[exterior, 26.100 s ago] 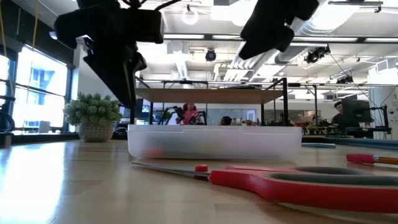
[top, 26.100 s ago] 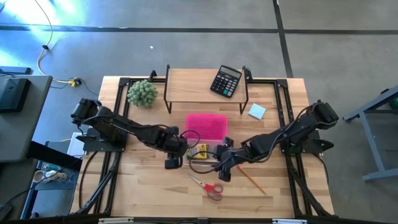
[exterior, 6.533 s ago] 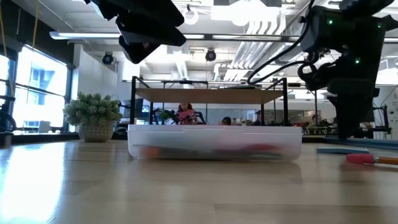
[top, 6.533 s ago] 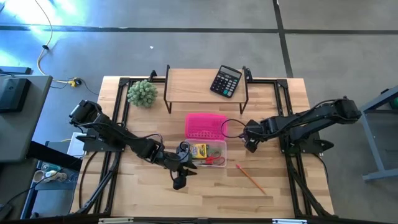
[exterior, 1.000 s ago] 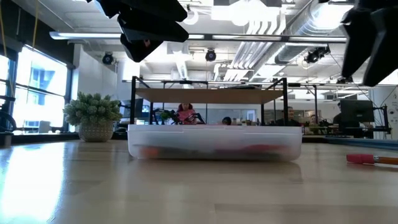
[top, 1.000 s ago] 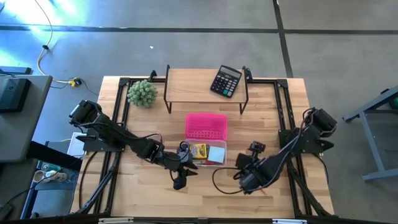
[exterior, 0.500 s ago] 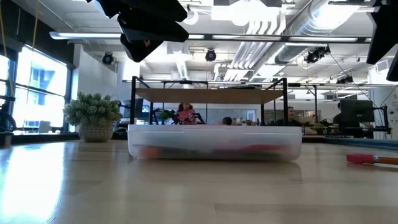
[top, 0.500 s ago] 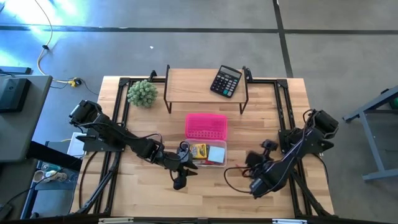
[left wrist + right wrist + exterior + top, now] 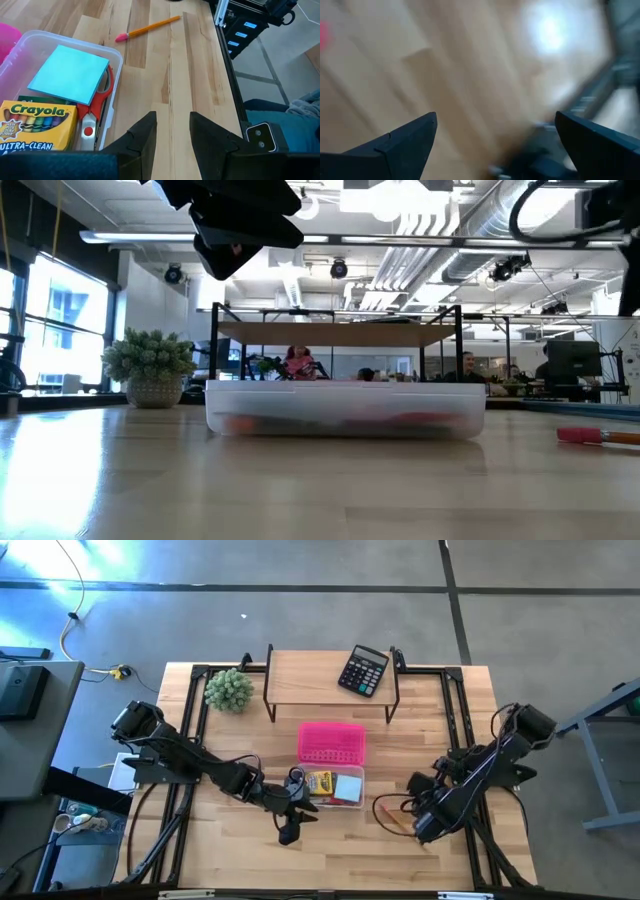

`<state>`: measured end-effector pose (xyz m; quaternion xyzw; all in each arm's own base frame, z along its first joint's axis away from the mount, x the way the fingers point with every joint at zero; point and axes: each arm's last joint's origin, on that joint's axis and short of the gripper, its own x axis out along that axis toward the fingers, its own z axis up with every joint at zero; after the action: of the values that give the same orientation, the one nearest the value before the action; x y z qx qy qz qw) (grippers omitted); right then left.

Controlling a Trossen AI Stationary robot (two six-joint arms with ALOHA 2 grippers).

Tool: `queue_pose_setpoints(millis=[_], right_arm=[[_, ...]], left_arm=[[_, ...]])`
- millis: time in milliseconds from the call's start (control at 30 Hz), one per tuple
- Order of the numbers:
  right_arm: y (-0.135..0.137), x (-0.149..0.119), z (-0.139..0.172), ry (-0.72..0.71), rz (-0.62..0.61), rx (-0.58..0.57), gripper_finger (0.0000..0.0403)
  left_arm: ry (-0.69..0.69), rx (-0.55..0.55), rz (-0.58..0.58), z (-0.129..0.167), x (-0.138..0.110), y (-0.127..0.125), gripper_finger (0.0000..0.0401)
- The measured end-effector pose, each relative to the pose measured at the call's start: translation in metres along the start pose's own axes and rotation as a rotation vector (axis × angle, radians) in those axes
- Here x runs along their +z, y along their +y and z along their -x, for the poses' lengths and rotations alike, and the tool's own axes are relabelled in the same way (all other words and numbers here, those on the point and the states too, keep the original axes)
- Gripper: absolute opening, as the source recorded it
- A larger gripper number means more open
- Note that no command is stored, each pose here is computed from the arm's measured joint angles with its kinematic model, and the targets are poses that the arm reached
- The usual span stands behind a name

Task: Pack school essentials
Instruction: Put the orange pencil into the pink supply box

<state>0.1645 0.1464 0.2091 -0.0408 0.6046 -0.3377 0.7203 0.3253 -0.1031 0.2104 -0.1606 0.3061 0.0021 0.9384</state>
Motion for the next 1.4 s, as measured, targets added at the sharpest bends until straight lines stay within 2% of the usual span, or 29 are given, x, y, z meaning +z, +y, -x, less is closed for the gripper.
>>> queue_pose_setpoints(millis=[333, 567, 800, 1000, 1400], right_arm=[[-0.006, -0.011, -0.018, -0.065, -0.167, 0.384, 0.0394], [0.012, -0.004, -0.013, -0.109, -0.241, 0.551, 0.0355], [0.036, 0.0, -0.021, -0.085, -0.265, 0.595, 0.0308], [0.047, 0.0, -0.033, 0.004, -0.318, 0.563, 0.0289], [0.065, 0.0, -0.04, 0.059, -0.328, 0.605, 0.0249]], left_arm=[[-0.014, 0.025, 0.0, 0.0, 0.0, 0.001, 0.0106], [-0.018, 0.033, 0.0, 0.0, 0.0, 0.001, 0.0106], [-0.017, 0.034, -0.001, 0.0, 0.0, 0.001, 0.0106], [-0.013, 0.029, -0.001, 0.0, 0.0, 0.001, 0.0106], [-0.002, 0.021, -0.002, 0.0, -0.001, 0.001, 0.0106]])
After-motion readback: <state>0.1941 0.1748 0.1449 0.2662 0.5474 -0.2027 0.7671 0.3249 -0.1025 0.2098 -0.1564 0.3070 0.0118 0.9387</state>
